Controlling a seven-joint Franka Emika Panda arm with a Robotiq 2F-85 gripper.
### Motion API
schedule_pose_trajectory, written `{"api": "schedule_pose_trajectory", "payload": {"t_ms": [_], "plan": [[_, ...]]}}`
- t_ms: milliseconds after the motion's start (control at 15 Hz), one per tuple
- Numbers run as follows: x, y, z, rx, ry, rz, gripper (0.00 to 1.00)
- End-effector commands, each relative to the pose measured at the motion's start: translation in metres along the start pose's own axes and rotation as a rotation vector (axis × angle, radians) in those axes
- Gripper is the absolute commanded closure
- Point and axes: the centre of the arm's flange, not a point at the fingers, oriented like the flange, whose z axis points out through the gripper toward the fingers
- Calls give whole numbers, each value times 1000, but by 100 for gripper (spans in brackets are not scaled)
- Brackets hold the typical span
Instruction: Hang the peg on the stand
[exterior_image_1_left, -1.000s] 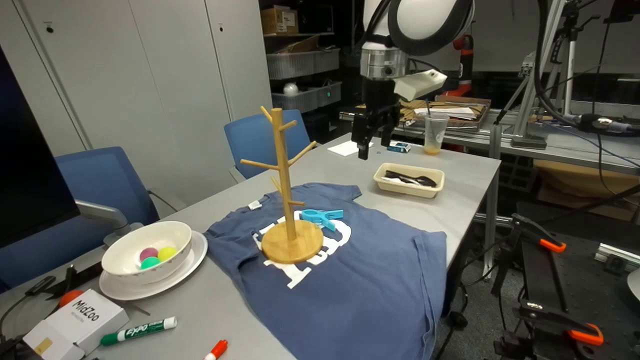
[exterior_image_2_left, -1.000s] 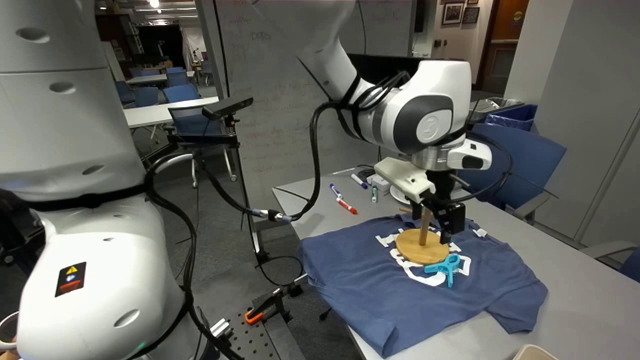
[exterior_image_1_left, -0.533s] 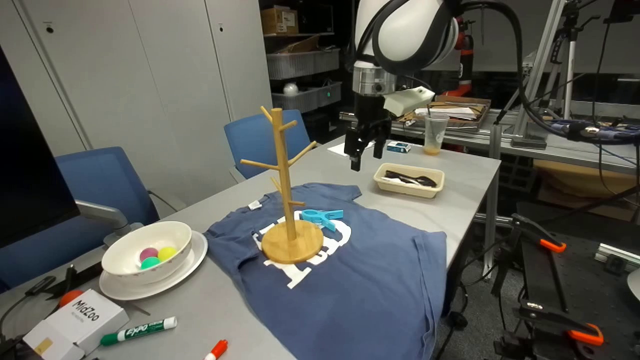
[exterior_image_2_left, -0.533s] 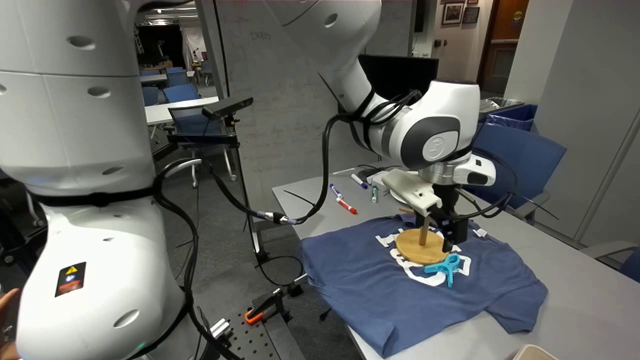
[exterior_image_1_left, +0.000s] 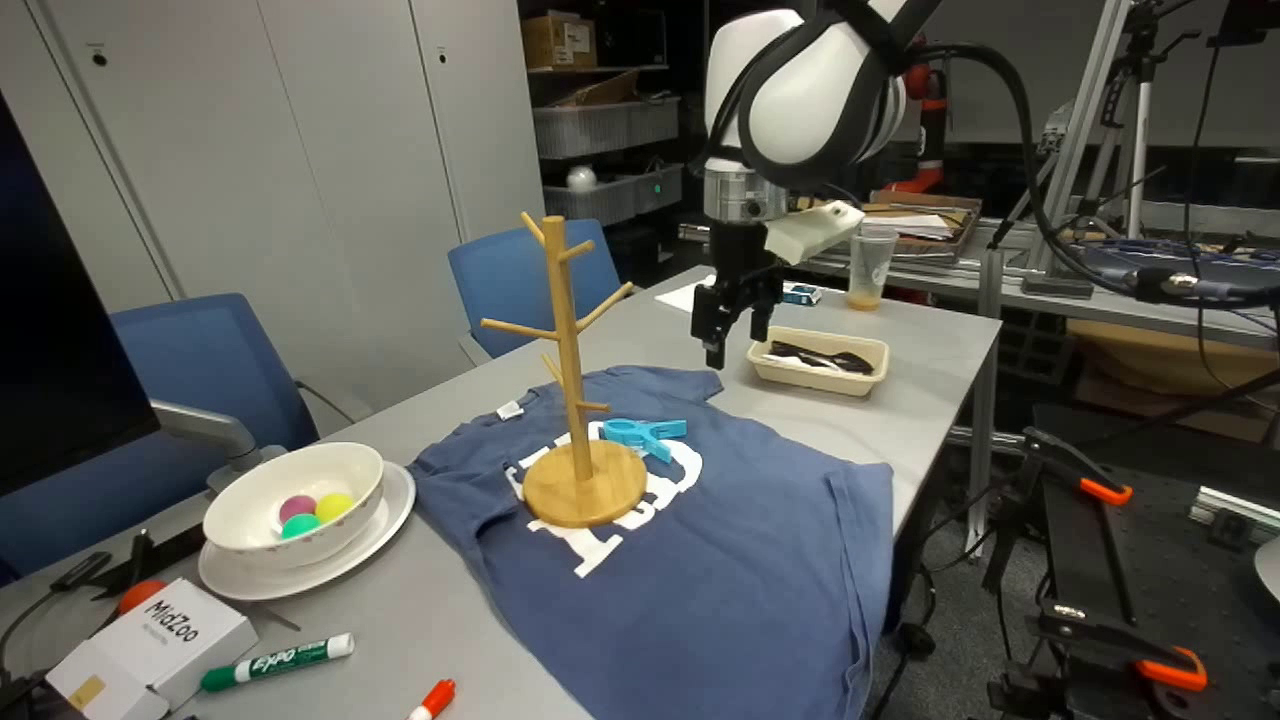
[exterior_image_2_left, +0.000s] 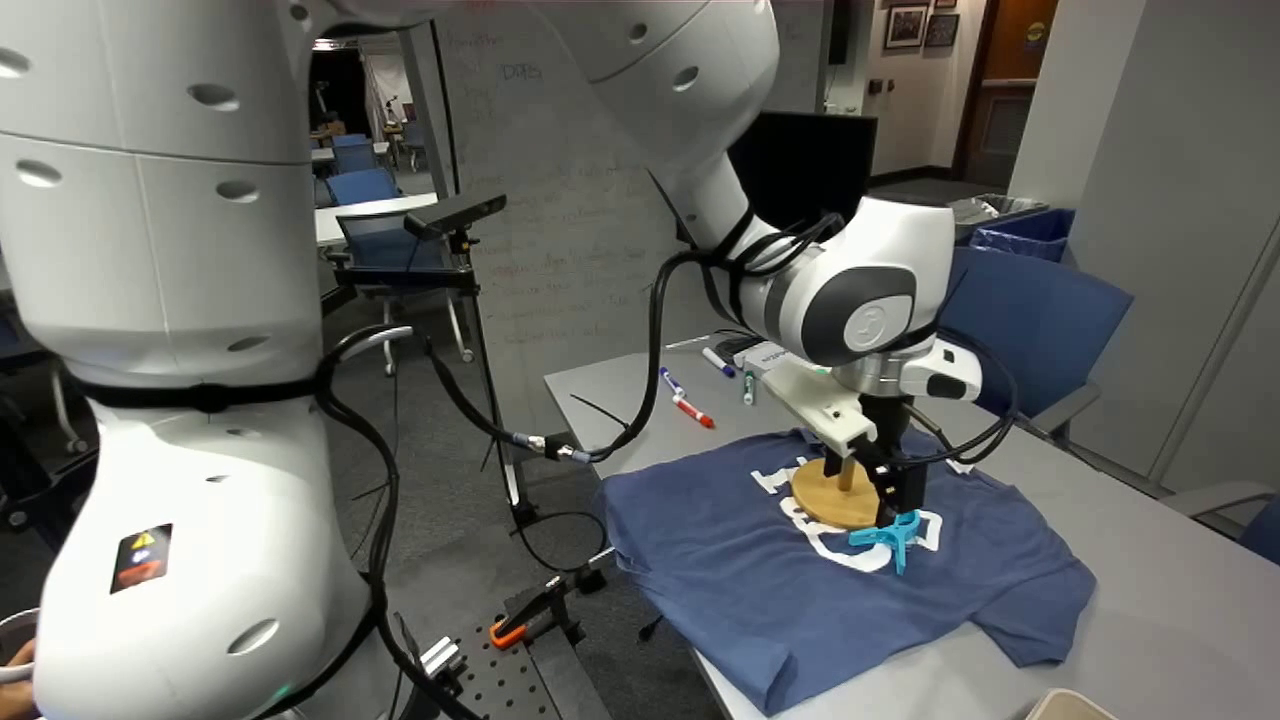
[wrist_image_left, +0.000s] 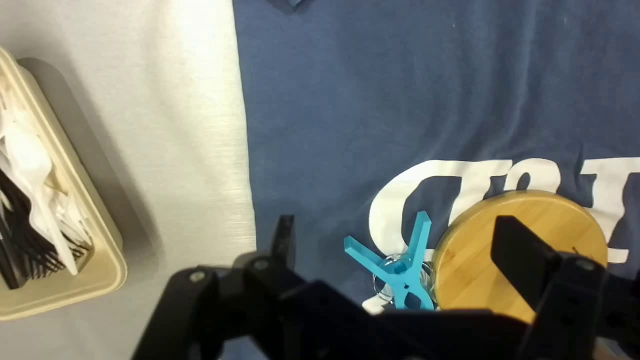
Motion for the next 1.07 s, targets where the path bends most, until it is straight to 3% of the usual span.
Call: {"api": "schedule_pose_trajectory", "payload": {"t_ms": [0,400,600,667,1000], "plan": [[16,3,40,27,29,-4,0],[35,6,69,141,95,-58,0],[51,4,65,150,123,-62,0],[34,2,63,122,95,-53,0],[43,2,61,126,109,-53,0]]}}
